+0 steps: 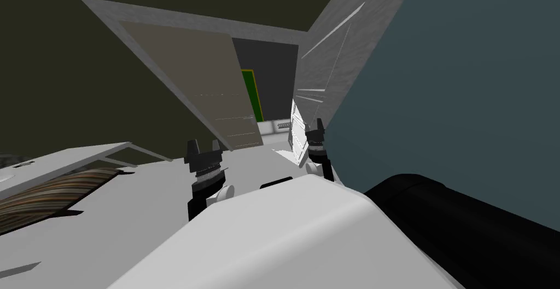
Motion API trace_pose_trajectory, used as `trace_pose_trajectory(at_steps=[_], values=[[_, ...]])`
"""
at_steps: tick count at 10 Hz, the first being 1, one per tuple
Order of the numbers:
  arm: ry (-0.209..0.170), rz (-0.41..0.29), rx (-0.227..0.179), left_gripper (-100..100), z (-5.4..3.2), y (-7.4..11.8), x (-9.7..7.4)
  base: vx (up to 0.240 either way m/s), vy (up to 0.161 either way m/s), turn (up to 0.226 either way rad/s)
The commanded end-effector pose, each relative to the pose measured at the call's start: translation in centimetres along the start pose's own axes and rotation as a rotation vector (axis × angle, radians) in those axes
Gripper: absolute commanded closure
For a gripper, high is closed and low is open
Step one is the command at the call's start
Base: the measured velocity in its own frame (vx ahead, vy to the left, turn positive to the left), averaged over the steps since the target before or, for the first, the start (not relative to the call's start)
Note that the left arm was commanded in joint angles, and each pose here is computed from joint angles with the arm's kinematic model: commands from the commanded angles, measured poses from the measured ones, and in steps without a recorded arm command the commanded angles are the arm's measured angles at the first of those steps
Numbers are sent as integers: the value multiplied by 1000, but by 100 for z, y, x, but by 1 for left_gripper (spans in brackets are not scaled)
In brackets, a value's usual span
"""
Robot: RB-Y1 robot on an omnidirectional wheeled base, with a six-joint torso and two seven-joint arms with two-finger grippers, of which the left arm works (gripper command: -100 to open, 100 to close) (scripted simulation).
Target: Pull the door open
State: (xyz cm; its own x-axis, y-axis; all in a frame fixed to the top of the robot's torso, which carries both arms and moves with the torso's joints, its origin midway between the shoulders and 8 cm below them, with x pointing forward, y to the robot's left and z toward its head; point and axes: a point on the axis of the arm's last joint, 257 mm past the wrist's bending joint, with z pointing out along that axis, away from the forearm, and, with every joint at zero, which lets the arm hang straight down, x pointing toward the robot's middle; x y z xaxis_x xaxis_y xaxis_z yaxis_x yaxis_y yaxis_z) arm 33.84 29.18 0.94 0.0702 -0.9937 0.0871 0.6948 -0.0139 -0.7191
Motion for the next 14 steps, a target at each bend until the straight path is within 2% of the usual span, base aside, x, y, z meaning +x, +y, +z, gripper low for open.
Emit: trace_pose_trajectory(at_steps=[1,5,9,11,14], values=[[-5,5,-18,-100,-20,69,-34,98,17,-59],[-22,22,-74,-100,-91,286,-151,195,30,-91],[-54,48,-161,-100,-223,610,-345,188,55,-132],[-63,55,-185,-100,-264,698,-401,145,46,-66],[-95,79,-265,-100,-419,982,-596,159,64,-166]])
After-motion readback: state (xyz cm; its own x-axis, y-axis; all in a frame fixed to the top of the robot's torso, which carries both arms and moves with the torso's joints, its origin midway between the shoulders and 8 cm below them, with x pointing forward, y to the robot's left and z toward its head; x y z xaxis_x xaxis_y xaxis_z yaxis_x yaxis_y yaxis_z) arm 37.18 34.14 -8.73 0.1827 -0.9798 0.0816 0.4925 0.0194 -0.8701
